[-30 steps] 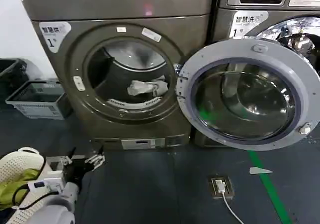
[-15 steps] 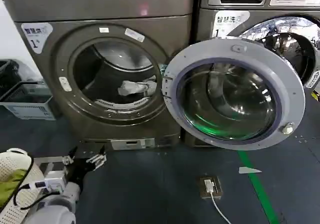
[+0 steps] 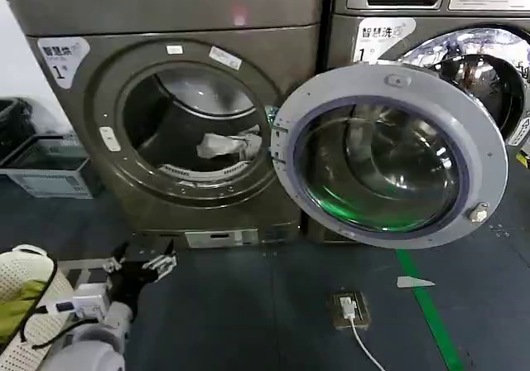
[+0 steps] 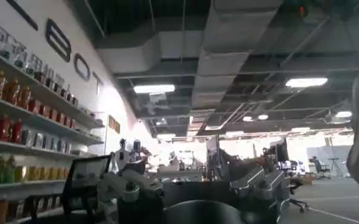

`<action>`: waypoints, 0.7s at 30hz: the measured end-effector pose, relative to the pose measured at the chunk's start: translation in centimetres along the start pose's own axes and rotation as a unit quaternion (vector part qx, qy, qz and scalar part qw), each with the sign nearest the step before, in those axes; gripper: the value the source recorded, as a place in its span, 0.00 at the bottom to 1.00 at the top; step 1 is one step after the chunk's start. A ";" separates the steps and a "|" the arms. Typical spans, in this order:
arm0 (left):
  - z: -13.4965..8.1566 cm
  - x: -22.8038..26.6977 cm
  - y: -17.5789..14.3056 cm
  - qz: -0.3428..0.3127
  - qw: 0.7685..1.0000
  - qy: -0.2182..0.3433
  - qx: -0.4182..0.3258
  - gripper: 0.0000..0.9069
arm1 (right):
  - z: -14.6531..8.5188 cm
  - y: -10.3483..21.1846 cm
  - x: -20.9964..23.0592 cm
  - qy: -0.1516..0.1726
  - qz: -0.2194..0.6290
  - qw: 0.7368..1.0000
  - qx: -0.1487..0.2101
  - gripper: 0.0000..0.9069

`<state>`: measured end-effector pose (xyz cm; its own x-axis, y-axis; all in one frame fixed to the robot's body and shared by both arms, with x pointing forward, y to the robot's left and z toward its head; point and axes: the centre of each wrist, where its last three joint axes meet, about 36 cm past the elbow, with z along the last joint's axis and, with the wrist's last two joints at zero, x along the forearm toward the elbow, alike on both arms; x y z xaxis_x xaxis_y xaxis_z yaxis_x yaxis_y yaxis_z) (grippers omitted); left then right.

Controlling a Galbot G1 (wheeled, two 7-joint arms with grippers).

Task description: Grasp the clothes from the dryer.

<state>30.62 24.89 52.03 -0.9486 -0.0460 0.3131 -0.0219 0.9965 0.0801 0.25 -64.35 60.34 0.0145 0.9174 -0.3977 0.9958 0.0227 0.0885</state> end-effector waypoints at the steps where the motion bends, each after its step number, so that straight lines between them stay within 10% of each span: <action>1: 0.0 0.0 0.0 0.001 1.000 0.000 0.000 1.00 | 0.0 0.0 0.0 0.000 0.000 1.000 -0.001 1.00; 21: 0.2 -0.3 -0.2 0.001 1.000 0.004 0.000 1.00 | 0.0 0.2 0.1 -0.003 -0.001 1.000 -0.009 1.00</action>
<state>30.87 24.71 51.68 -0.9459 -0.0446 0.3213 -0.0199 0.9966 0.0799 0.44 -64.27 60.32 0.0121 0.9153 -0.4027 0.9941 0.0326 0.1039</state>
